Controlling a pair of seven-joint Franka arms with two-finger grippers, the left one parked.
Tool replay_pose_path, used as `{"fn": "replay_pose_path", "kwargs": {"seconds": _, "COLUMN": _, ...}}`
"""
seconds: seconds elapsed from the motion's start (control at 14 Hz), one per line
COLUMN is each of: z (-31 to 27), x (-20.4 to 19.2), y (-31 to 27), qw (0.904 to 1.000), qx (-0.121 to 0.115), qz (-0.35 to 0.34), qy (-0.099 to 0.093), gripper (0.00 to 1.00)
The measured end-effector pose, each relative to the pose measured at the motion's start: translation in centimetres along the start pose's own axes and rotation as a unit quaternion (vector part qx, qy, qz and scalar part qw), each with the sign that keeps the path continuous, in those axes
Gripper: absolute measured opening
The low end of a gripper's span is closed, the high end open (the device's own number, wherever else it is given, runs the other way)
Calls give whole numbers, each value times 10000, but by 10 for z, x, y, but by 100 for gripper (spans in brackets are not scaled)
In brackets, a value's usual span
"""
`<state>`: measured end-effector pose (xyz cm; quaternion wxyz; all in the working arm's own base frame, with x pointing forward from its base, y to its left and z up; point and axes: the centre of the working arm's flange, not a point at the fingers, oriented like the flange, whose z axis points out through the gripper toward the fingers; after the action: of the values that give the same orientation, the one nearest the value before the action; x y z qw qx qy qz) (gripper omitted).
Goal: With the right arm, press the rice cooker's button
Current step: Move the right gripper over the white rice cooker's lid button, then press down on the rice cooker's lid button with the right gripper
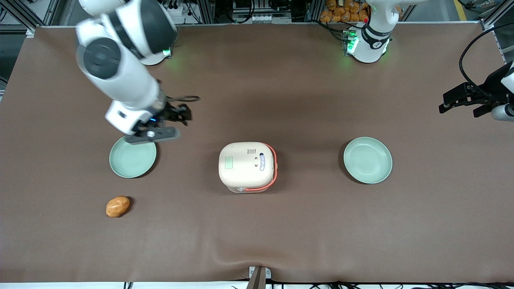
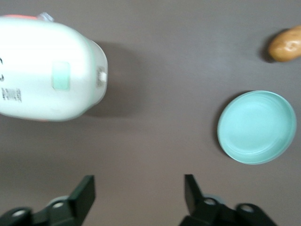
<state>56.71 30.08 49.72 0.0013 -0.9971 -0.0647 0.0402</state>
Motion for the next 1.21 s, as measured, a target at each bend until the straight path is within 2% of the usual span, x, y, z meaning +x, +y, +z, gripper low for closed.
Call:
{"fn": "replay_pose_path", "kwargs": {"seconds": 0.07, "z": 11, "x": 6, "y": -12, "qw": 10000, "qx": 25, "qz": 13, "qy": 34, "gripper": 62}}
{"fn": "replay_pose_path", "kwargs": {"seconds": 0.29, "z": 29, "x": 22, "y": -34, "qw": 9998, "qx": 205, "qz": -3, "qy": 8, "gripper": 30}}
{"fn": "replay_pose_path", "kwargs": {"seconds": 0.5, "z": 37, "x": 40, "y": -47, "qw": 9996, "qx": 283, "qz": -15, "qy": 62, "gripper": 1}}
{"fn": "replay_pose_path", "kwargs": {"seconds": 1.0, "z": 68, "x": 74, "y": -78, "qw": 9976, "qx": 408, "qz": 318, "qy": 450, "gripper": 1}}
{"fn": "replay_pose_path", "kwargs": {"seconds": 1.21, "z": 78, "x": 76, "y": -91, "qw": 9978, "qx": 402, "qz": 276, "qy": 458, "gripper": 1}}
